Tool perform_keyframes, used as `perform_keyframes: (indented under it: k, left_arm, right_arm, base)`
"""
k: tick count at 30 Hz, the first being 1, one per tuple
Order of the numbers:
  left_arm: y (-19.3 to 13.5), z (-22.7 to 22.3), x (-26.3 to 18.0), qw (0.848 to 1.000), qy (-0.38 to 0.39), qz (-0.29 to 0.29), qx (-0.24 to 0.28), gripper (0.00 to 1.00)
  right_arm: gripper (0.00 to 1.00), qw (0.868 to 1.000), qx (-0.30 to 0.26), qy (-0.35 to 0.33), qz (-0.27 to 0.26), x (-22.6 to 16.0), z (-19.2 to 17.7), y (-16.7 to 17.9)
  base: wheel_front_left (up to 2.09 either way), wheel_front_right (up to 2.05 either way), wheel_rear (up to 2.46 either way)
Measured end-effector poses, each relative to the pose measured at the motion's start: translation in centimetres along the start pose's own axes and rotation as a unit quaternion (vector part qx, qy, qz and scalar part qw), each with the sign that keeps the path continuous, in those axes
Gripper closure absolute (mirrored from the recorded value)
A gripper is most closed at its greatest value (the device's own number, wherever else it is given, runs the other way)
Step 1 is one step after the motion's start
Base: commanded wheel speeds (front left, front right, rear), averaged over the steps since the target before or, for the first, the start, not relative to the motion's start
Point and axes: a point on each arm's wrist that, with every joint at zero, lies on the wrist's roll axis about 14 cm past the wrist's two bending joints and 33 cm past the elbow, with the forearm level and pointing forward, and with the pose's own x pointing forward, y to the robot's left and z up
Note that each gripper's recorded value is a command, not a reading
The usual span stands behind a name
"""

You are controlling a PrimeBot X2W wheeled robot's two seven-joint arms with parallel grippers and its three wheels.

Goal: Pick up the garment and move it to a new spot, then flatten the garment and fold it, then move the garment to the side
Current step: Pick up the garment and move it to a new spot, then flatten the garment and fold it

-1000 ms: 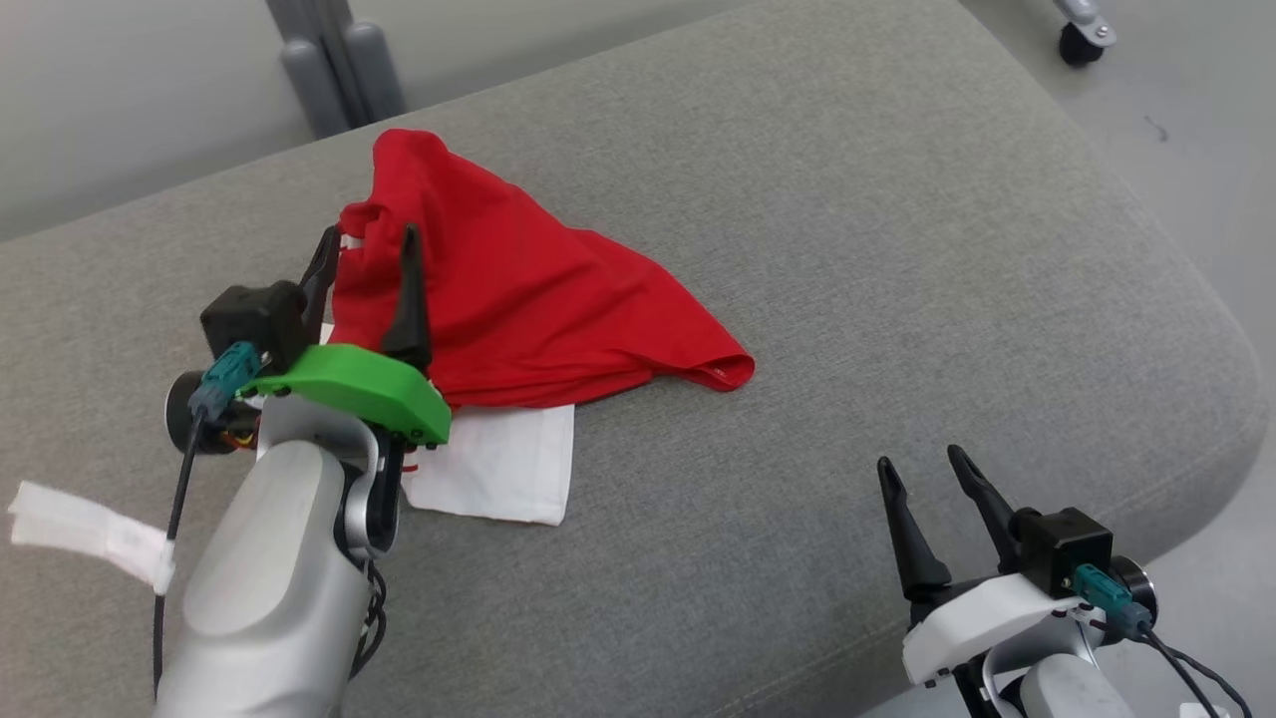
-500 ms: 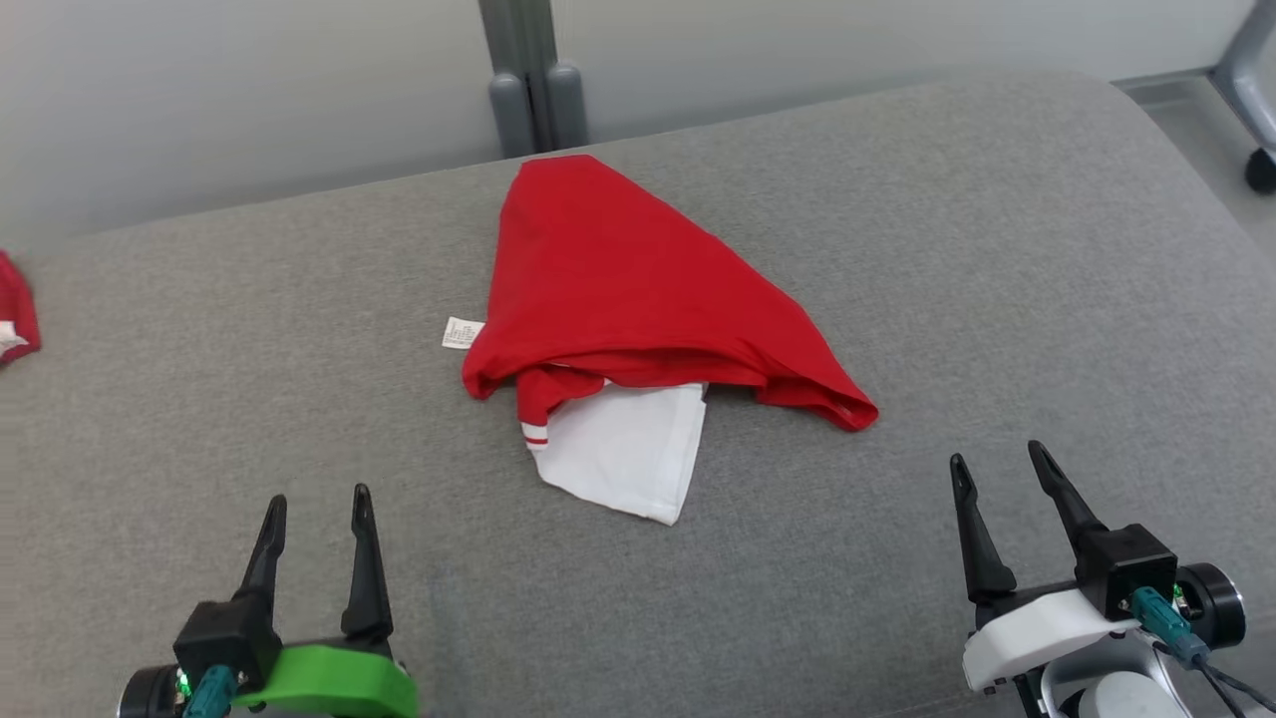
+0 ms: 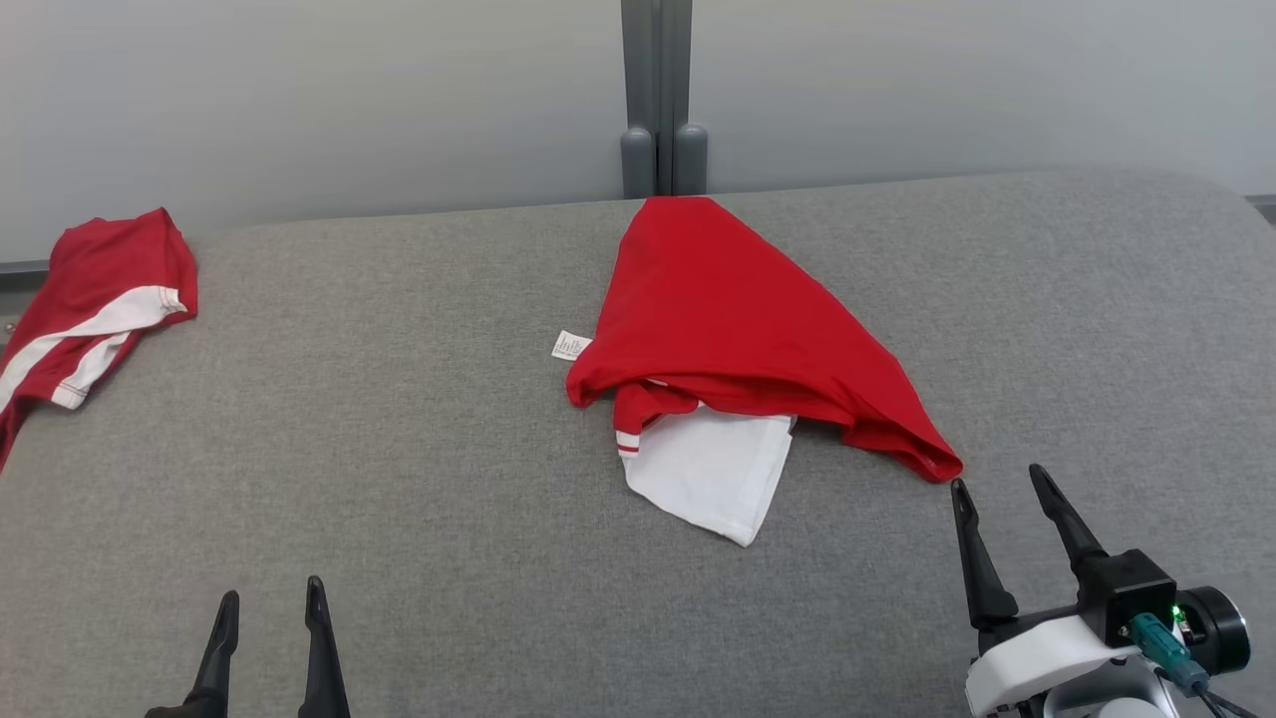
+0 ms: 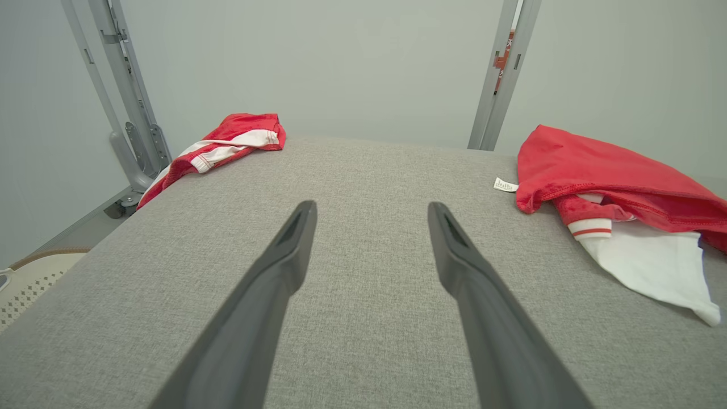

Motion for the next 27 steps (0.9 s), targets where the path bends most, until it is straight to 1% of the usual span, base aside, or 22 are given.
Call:
perform_keyframes:
  k: [5,13,16,19,22,27]
  left_arm:
    - [0.4,0.4,-0.5,1.0,-0.008,0.001,0.003,0.0]
    - [0.0,-0.2,-0.3,1.0,0.002,-0.009,0.002,0.0]
    - [-1.0,-0.2,0.3,1.0,0.003,-0.024,-0.009,0.0]
    - [-3.9,0.2,1.7,0.997,-0.005,-0.071,-0.015,0.0]
    - [-7.6,0.5,3.9,0.991,-0.011,-0.131,-0.014,0.0]
    - [-12.9,-1.9,6.6,0.977,0.043,-0.205,-0.029,0.0]
  right_arm:
    - [0.0,1.0,0.003,-0.003,0.014,-0.1,0.2,1.0]
    - [0.0,1.0,0.008,0.003,0.014,-0.3,-0.2,1.1]
    - [0.0,1.0,0.01,0.006,0.012,-0.2,-0.4,0.9]
    - [0.0,1.0,0.011,0.007,0.011,0.0,-0.5,0.8]
    - [0.0,1.0,0.014,0.005,0.009,0.6,-0.4,0.7]
    - [0.0,1.0,0.021,0.0,0.001,1.5,-0.2,0.1]
  base:
    - [0.0,0.0,0.0]
    - [0.0,0.0,0.0]
    - [0.0,0.0,0.0]
    - [0.0,0.0,0.0]
    - [0.0,0.0,0.0]
    - [0.0,0.0,0.0]
